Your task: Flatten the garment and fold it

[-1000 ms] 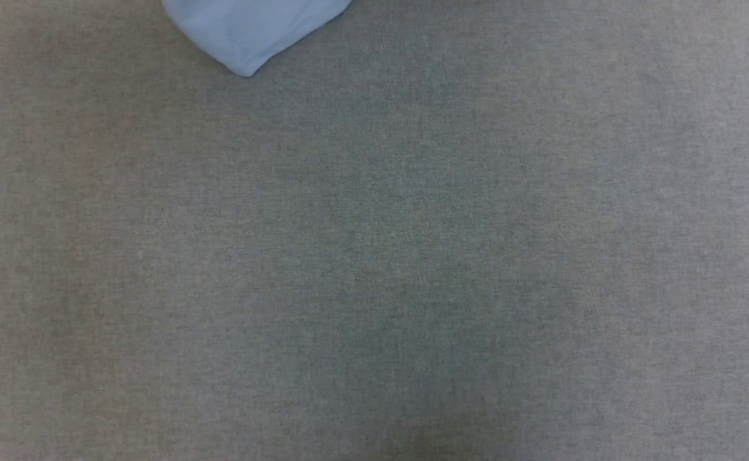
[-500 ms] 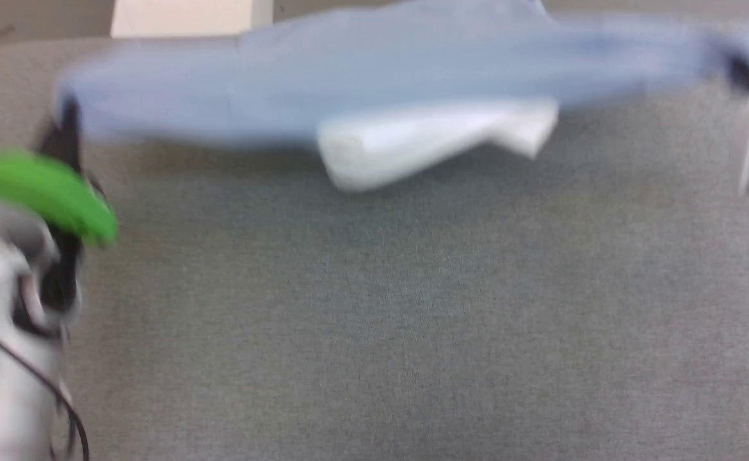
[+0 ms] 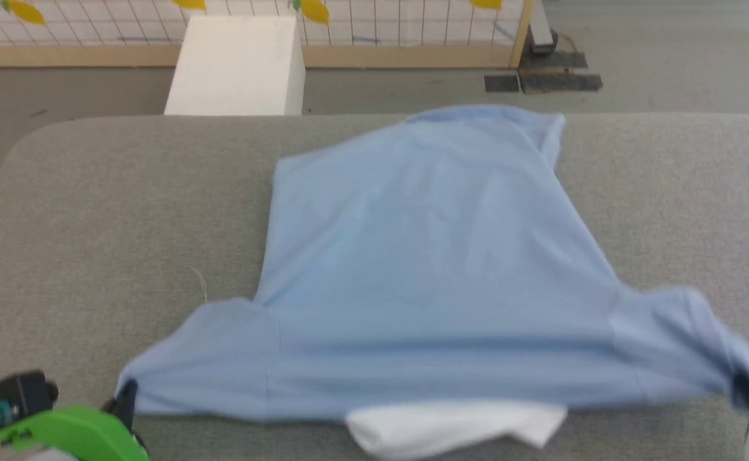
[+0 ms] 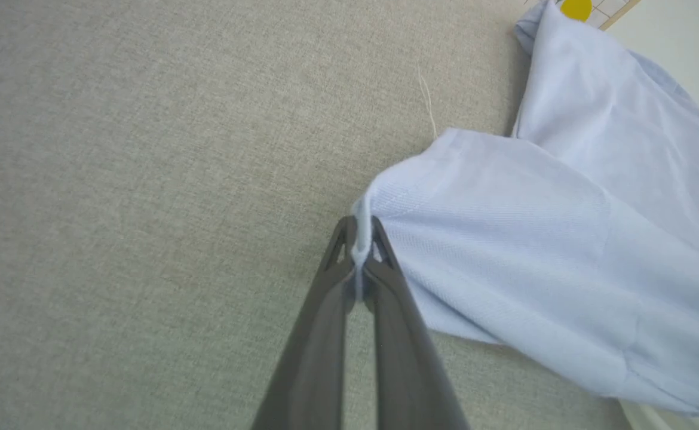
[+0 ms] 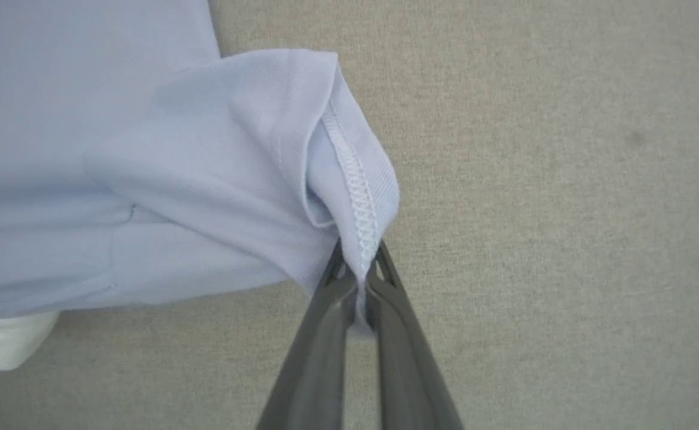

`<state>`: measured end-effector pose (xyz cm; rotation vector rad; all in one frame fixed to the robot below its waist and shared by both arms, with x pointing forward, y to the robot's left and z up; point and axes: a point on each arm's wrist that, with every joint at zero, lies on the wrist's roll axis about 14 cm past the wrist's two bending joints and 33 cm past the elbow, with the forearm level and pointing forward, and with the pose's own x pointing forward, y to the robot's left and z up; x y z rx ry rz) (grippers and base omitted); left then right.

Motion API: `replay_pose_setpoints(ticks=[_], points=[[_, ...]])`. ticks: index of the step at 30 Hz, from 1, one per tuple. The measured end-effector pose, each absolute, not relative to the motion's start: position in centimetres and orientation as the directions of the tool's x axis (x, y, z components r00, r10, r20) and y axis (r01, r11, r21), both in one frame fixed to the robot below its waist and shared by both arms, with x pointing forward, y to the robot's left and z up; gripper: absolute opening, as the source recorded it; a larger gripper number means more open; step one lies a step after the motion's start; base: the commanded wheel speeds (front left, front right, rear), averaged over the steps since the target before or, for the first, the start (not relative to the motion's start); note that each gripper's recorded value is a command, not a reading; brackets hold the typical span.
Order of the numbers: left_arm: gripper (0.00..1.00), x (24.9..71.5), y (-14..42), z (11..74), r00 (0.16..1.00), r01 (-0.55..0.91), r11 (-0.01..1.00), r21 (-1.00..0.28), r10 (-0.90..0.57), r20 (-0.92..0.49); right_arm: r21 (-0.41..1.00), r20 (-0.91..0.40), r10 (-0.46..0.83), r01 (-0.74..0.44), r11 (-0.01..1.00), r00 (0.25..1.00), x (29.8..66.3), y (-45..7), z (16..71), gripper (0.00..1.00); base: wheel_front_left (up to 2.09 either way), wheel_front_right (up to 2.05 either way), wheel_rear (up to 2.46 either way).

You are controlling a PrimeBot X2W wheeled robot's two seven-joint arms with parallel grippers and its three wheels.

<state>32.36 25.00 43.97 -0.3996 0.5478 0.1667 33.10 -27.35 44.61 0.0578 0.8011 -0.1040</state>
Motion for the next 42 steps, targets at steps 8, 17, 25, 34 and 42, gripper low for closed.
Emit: replay_pose_setpoints(ticks=[8, 17, 25, 34, 42], points=[[0.00, 27.8, 24.5, 41.6, 0.776, -0.326, 0.894, -0.308, 0.067, -0.627, 0.035, -0.817, -0.105, 0.229, 0.973, 0.567, 26.4, -27.0, 40.8, 0.00, 0.00, 0.00, 0.00], [0.00, 26.8, 23.2, 39.0, 0.729, -0.334, 0.900, -0.280, 0.059, -0.682, 0.105, -0.847, -0.044, 0.248, 0.963, 0.530, 24.6, -25.3, 35.7, 0.00, 0.00, 0.00, 0.00], [0.00, 26.9, 23.4, 39.1, 0.749, -0.339, 0.896, -0.286, 0.073, -0.659, 0.104, -0.690, -0.109, 0.247, 0.963, 0.715, 28.9, -26.5, 38.7, 1.00, 0.00, 0.00, 0.00], [0.00, 28.8, 23.1, 40.3, 0.790, -0.326, 0.891, -0.318, 0.072, -0.609, 0.109, -0.155, -0.134, 0.152, 0.982, 0.979, 41.4, -25.6, 50.3, 1.00, 0.00, 0.00, 0.00], [0.00, 32.1, 22.1, 41.4, 0.834, -0.284, 0.899, -0.332, 0.061, -0.548, 0.099, -0.103, -0.046, 0.057, 0.993, 0.994, 52.5, -23.4, 51.9, 1.00, 0.00, 0.00, 0.00]])
